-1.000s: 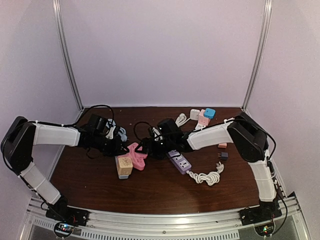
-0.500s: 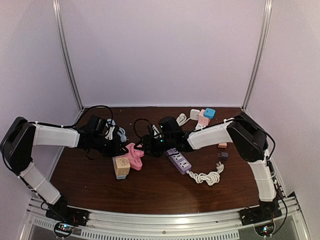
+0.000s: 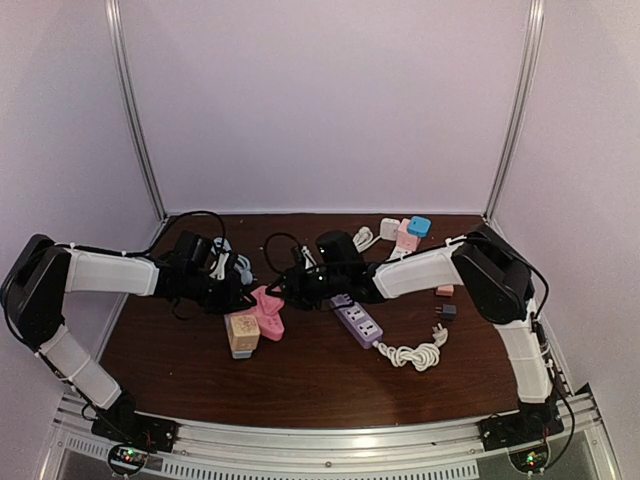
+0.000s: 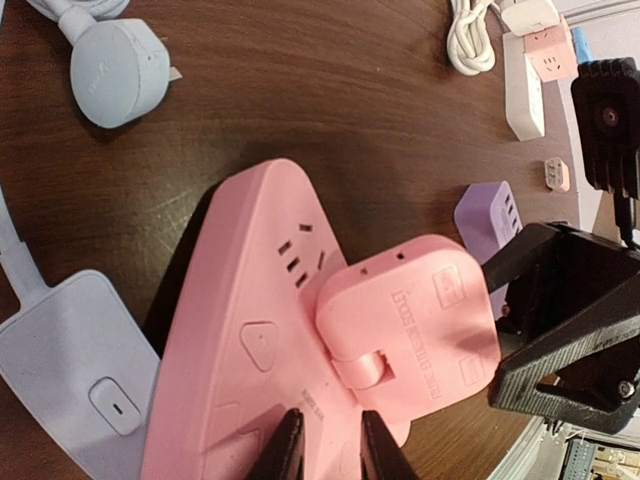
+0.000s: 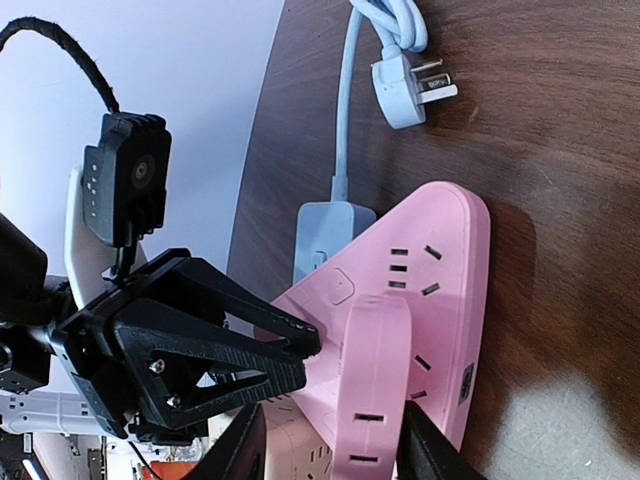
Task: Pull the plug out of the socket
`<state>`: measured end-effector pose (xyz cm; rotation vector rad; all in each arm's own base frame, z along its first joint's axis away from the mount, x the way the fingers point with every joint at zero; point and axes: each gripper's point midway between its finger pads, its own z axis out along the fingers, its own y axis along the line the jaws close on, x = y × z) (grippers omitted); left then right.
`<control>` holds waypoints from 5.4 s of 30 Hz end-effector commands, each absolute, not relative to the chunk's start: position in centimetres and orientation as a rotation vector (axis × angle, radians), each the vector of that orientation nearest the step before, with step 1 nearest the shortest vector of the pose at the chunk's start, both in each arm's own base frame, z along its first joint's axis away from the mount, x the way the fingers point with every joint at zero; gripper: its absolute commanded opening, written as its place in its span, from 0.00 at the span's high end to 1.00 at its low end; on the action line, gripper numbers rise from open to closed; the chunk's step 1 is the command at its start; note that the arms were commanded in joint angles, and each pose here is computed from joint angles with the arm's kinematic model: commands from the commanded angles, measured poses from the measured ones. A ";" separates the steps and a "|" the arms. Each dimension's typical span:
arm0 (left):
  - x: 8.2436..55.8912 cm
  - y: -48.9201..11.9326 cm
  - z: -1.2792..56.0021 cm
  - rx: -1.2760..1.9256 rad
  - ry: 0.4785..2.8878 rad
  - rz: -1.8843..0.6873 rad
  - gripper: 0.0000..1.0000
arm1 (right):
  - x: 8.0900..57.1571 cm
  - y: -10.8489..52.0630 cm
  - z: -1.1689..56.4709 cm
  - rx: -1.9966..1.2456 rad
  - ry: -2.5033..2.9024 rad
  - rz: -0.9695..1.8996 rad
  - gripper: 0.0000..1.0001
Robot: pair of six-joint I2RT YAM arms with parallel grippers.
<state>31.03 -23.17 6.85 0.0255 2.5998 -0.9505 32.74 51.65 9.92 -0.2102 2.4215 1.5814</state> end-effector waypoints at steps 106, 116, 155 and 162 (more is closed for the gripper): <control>36.1 -25.7 15.4 0.075 2.504 -0.784 0.80 | 36.3 25.0 11.2 0.169 2.370 1.125 0.96; 35.7 -25.7 15.4 0.078 2.507 -0.785 0.80 | 37.9 13.9 11.5 0.402 2.279 1.041 0.97; 34.7 -25.1 15.8 0.073 2.514 -0.774 0.80 | 42.6 0.2 3.0 0.800 2.245 0.960 0.73; 34.4 -24.7 15.6 0.065 2.516 -0.763 0.80 | 41.5 -1.2 3.5 0.785 2.304 0.792 0.36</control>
